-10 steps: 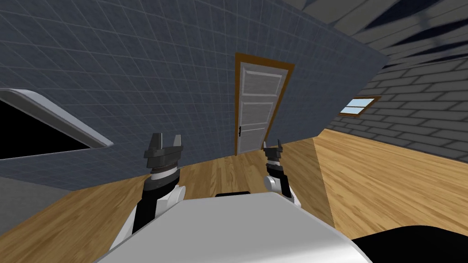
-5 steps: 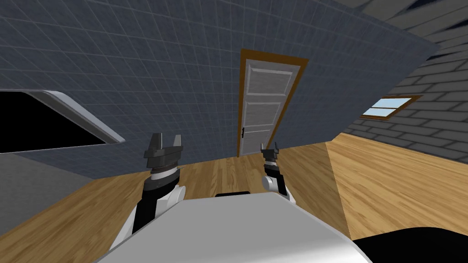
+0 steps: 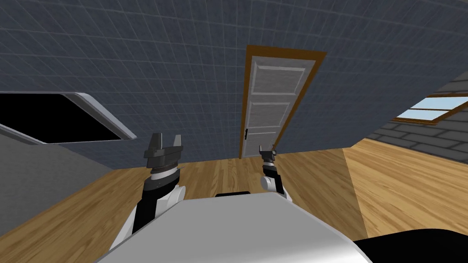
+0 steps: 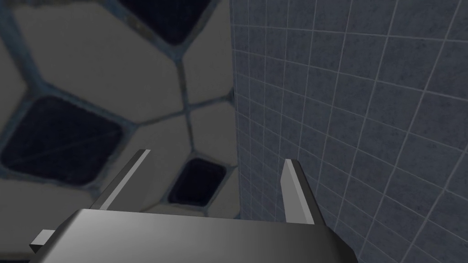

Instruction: Pull the door open

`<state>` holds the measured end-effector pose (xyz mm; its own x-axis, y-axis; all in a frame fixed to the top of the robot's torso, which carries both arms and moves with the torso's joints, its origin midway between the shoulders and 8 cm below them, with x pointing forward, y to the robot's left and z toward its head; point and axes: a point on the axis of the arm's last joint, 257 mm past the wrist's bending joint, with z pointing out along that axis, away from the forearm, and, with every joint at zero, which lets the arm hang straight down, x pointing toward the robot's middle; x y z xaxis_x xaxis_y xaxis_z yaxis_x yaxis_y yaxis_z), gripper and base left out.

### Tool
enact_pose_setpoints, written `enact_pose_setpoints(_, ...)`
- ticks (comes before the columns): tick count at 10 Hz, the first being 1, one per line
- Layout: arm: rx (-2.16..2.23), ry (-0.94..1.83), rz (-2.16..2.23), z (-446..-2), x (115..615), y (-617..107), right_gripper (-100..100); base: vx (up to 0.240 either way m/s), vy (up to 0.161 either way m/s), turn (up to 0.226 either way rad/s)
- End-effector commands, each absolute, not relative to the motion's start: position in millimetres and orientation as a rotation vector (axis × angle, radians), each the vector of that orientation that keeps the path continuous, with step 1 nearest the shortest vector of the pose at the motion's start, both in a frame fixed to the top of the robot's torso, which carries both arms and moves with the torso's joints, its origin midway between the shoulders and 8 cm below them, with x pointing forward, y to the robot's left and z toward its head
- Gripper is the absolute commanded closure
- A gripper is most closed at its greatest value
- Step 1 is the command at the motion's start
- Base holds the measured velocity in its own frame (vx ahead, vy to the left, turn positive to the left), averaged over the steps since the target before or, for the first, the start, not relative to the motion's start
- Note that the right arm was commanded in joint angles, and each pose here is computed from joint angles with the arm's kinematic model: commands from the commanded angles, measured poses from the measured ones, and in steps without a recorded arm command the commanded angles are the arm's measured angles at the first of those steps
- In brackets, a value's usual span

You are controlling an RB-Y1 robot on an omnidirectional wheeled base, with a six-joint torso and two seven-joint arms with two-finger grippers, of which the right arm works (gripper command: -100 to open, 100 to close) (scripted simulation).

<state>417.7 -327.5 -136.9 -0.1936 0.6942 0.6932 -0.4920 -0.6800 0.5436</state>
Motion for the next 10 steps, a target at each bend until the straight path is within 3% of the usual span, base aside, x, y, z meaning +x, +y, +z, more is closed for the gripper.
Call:
enact_pose_setpoints(1,1.327,0.228,1.971,-152.5,421.7,-328.7,-100,0.088,-0.061,0.122)
enact_pose_setpoints(10,1.541,0.081,2.038,-221.0,434.5,-337.4,-100,0.070,-0.052,0.142)
